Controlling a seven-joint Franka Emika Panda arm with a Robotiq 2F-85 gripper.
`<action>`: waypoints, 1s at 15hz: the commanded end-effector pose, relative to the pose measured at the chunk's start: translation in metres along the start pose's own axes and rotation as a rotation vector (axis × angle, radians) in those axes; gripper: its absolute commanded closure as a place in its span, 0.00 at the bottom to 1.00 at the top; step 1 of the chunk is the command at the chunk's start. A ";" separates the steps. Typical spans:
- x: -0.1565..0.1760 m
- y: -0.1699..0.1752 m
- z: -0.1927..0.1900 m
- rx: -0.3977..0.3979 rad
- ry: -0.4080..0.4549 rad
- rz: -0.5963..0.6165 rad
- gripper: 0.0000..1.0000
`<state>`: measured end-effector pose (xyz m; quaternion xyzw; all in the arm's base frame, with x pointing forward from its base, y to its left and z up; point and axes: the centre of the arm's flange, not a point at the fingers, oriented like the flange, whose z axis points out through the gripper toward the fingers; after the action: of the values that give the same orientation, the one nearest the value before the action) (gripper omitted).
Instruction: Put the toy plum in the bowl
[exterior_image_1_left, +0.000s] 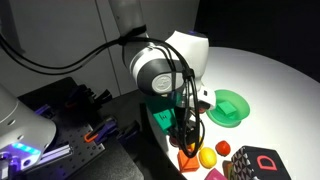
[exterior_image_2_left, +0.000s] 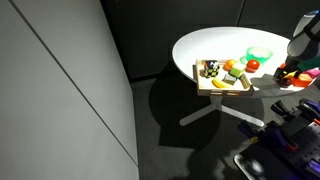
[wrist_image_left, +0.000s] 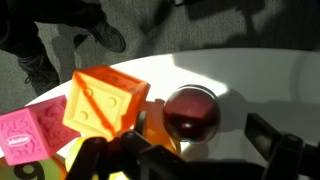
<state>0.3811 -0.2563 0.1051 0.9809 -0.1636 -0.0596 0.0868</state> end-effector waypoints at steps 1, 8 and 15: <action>0.003 0.001 0.003 -0.005 0.003 0.004 0.00; 0.003 0.001 0.010 -0.013 0.001 0.007 0.14; 0.008 0.004 -0.003 -0.004 0.007 0.022 0.65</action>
<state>0.3808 -0.2590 0.0975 0.9803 -0.1635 -0.0655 0.0895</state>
